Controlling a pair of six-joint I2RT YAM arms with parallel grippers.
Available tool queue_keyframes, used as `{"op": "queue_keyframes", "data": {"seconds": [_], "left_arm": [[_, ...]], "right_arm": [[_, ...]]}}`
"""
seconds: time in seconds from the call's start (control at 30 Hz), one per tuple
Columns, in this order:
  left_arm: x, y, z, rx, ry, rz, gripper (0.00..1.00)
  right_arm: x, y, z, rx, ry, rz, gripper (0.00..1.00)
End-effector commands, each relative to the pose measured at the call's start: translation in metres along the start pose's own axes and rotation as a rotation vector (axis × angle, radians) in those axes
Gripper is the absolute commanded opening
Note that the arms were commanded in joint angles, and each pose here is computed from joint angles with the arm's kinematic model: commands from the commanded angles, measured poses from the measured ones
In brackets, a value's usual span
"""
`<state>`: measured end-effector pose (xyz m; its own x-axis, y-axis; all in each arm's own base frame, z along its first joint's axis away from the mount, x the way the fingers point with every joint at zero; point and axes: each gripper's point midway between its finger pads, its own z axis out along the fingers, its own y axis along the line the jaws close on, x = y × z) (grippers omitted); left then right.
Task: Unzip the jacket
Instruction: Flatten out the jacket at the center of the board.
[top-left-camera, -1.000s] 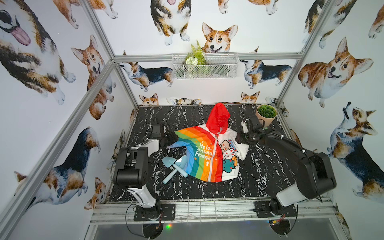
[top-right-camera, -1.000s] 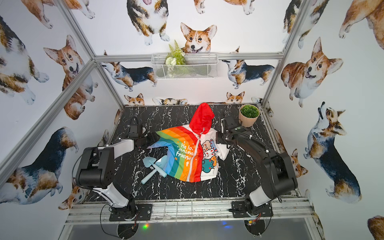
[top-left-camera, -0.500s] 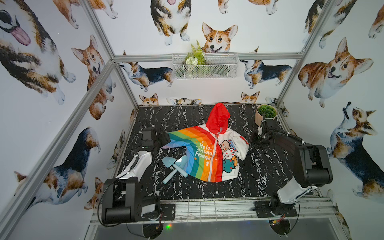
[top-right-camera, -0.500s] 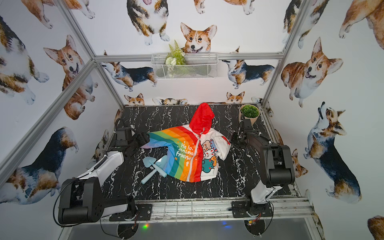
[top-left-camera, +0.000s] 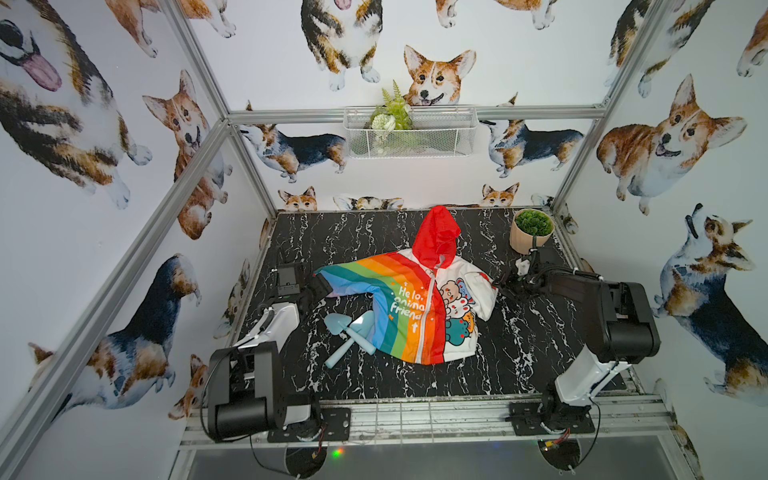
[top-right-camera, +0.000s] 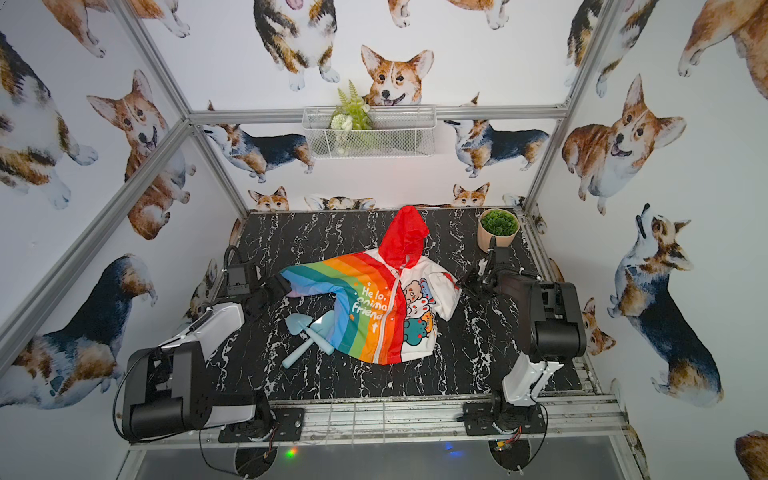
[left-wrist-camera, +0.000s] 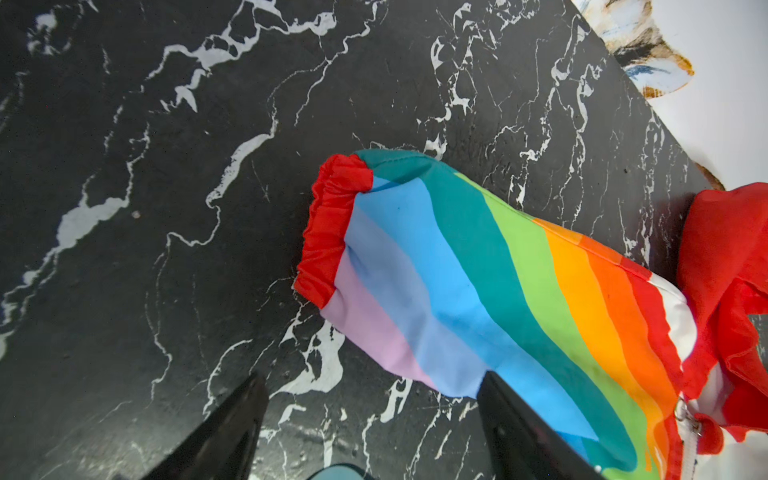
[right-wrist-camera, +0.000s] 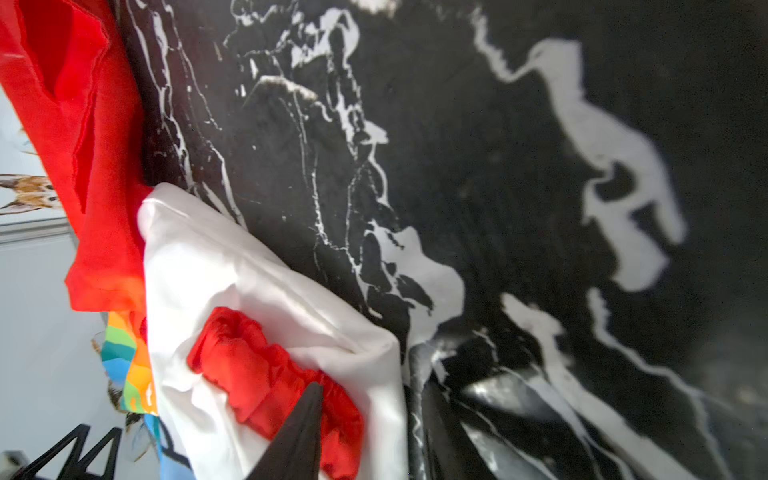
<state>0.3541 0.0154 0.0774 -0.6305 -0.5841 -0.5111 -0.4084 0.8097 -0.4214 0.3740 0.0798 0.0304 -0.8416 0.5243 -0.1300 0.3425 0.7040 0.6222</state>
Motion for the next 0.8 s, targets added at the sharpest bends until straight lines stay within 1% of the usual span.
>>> {"op": "queue_keyframes", "data": {"seconds": [0.0, 0.17, 0.27, 0.37, 0.43, 0.57, 0.77], "left_arm": [[-0.003, -0.005, 0.001, 0.029, -0.008, -0.008, 0.82], [-0.002, -0.006, 0.002, 0.036, -0.003, -0.007, 0.82], [-0.002, -0.007, 0.003, 0.037, -0.002, -0.006, 0.82], [-0.002, -0.006, 0.003, 0.037, 0.000, -0.006, 0.82], [-0.001, -0.006, 0.003, 0.036, 0.003, -0.007, 0.82], [-0.001, -0.008, 0.005, 0.047, 0.008, -0.012, 0.82], [-0.001, -0.007, 0.005, 0.045, 0.009, -0.014, 0.82]], "right_arm": [[-0.002, 0.014, 0.001, -0.082, 0.001, 0.009, 0.42], [0.001, 0.010, -0.005, -0.052, -0.014, 0.007, 0.44], [0.001, 0.003, -0.015, 0.002, -0.054, -0.007, 0.46], [-0.001, 0.000, -0.030, 0.038, -0.105, -0.035, 0.45], [0.000, 0.006, -0.035, 0.017, -0.114, -0.049, 0.43], [0.005, 0.011, -0.034, -0.013, -0.087, -0.048, 0.42], [0.014, 0.015, -0.017, -0.042, -0.010, -0.050, 0.43]]}}
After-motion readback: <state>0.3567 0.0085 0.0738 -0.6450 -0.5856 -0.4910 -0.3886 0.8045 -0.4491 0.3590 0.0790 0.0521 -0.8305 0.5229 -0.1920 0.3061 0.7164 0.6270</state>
